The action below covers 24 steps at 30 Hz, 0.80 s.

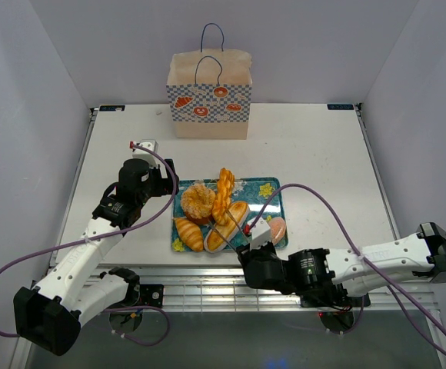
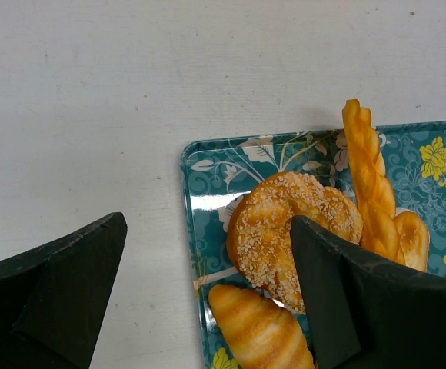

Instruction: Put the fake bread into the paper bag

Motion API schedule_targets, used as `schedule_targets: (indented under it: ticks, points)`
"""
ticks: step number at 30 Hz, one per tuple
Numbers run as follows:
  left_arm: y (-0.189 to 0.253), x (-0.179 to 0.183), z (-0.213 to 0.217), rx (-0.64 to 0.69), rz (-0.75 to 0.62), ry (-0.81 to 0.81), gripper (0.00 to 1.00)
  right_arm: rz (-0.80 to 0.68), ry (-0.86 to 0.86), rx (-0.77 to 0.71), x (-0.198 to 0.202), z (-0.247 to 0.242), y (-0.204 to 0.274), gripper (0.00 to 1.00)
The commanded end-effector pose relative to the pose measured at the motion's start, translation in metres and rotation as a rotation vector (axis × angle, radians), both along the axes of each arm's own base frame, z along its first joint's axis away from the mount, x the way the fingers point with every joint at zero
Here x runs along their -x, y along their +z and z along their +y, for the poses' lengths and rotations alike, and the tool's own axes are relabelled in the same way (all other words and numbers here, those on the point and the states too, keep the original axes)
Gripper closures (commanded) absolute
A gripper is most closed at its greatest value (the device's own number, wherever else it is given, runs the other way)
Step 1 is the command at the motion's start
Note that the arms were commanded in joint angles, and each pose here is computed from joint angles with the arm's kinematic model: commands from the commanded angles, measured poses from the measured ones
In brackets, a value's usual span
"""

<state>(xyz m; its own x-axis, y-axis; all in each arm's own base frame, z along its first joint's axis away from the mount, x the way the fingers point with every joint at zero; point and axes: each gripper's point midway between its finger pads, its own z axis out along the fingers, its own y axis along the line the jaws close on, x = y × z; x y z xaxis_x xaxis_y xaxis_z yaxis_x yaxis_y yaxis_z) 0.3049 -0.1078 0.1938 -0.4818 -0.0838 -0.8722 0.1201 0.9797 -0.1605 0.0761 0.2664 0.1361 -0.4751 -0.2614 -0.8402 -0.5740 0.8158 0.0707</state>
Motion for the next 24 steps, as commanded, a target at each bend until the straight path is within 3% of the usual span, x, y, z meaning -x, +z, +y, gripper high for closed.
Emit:
schedule_targets:
  ticks: [1,9,11,17,24]
  points:
    - [0.024,0.000,-0.002,0.018,-0.053,-0.012,0.02,-0.028,-0.021,-0.050,-0.003,0.012,0.009,0.43]
    - [0.024,0.000,-0.002,0.018,-0.052,-0.013,0.02,-0.062,-0.133,0.051,-0.016,0.001,-0.008,0.47]
    - [0.024,0.000,-0.003,0.019,-0.053,-0.013,0.02,-0.057,-0.177,0.070,-0.018,-0.007,-0.009,0.57]
    - [0.025,0.000,-0.003,0.022,-0.055,-0.017,0.02,-0.046,-0.183,0.028,-0.018,-0.012,-0.001,0.72]
    - [0.024,0.001,-0.003,0.020,-0.053,-0.016,0.02,-0.022,-0.154,-0.130,-0.018,-0.018,0.029,0.92]
